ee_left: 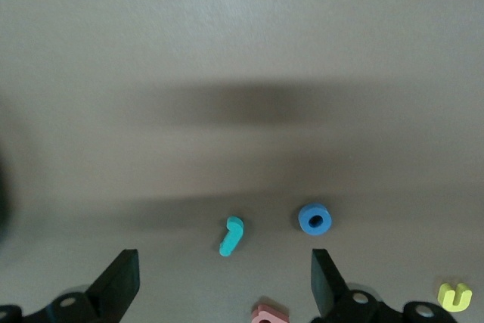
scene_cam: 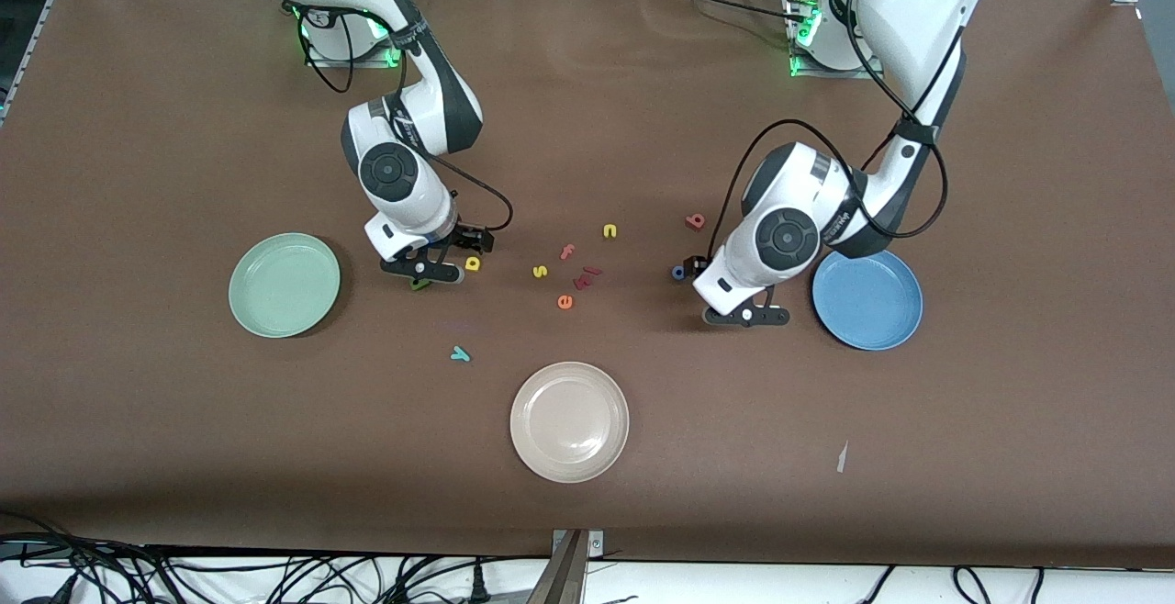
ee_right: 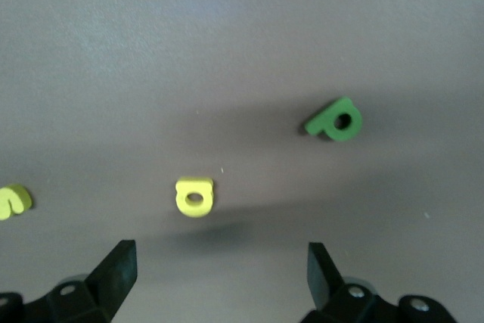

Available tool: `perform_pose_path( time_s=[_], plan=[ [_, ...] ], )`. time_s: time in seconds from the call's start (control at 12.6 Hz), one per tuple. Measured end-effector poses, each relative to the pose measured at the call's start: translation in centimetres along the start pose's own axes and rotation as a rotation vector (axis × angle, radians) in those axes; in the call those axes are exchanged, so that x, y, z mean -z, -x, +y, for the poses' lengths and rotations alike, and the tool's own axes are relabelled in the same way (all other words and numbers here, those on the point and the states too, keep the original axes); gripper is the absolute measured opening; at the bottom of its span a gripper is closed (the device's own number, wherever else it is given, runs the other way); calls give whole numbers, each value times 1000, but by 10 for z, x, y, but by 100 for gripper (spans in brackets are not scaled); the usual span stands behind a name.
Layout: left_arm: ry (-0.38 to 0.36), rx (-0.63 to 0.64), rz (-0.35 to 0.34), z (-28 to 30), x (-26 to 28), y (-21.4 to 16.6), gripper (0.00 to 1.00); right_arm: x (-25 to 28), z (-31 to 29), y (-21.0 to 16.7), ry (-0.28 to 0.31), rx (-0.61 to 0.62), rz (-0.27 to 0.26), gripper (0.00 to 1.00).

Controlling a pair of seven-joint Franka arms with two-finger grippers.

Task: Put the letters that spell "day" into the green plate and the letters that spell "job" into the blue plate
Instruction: 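Grasp the yellow letter with the right gripper while the left gripper grasps the cyan one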

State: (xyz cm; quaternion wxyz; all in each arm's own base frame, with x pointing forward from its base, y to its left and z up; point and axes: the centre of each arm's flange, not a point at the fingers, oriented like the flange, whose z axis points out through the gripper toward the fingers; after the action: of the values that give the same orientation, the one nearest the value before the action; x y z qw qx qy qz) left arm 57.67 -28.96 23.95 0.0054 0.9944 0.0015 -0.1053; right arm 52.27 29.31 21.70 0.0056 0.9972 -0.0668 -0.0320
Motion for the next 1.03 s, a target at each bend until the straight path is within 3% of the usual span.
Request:
perform_pose_path(
  time_s=[0.24,0.32,0.48,0.55,0.95,1.03],
  plan=[
    [9,-3,23,-5,-28,15,93,-21,-5,-2,-10,11,34,100],
    [6,-5,19,-7,-37,20,86,-26,-4,-2,-8,11,35,100],
    [-25,-61,36,-9,-44,24,62,-31,-4,-2,-4,11,34,99],
    [-46,-93,50,-10,-42,23,56,-32,-5,-3,-6,10,35,98],
    [-49,-134,58,1,-46,29,57,-42,-14,0,-36,7,54,89],
    [-44,-139,67,4,-49,30,57,-45,-13,-1,-36,6,58,82]
  ],
)
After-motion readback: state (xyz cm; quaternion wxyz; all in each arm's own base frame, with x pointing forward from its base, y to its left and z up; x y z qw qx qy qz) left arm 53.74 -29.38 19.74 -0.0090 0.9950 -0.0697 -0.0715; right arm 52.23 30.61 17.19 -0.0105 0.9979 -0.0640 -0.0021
